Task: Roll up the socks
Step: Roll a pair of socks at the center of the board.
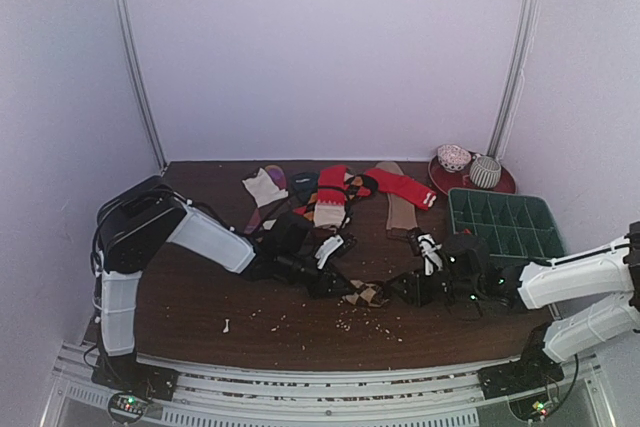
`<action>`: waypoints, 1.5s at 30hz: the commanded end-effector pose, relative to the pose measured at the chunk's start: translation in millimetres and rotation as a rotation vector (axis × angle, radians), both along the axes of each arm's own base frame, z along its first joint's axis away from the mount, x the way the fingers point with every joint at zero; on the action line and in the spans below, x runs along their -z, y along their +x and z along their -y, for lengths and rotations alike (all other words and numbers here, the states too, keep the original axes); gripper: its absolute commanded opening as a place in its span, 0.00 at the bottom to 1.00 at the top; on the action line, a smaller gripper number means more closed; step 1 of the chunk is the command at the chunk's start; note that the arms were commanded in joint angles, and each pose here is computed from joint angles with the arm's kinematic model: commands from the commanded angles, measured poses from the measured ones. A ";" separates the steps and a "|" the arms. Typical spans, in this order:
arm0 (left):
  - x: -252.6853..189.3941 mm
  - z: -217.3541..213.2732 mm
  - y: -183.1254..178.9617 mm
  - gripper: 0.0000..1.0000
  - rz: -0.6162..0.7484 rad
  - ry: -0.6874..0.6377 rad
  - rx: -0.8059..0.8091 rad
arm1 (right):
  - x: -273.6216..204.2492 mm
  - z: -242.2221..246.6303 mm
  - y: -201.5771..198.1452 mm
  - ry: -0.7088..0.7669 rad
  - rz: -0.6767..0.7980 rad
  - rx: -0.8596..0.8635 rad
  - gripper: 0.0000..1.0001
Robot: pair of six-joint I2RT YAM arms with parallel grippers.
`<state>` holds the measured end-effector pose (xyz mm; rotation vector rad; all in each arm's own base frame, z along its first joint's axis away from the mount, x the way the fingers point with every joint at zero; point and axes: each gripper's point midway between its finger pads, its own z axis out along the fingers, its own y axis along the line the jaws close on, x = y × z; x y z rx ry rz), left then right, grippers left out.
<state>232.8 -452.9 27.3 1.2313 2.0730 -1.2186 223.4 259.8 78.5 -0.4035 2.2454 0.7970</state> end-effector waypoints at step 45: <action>113.9 -92.4 -17.8 0.00 -0.084 0.566 -0.152 | -40.0 -16.5 32.6 -0.022 0.096 -0.235 0.42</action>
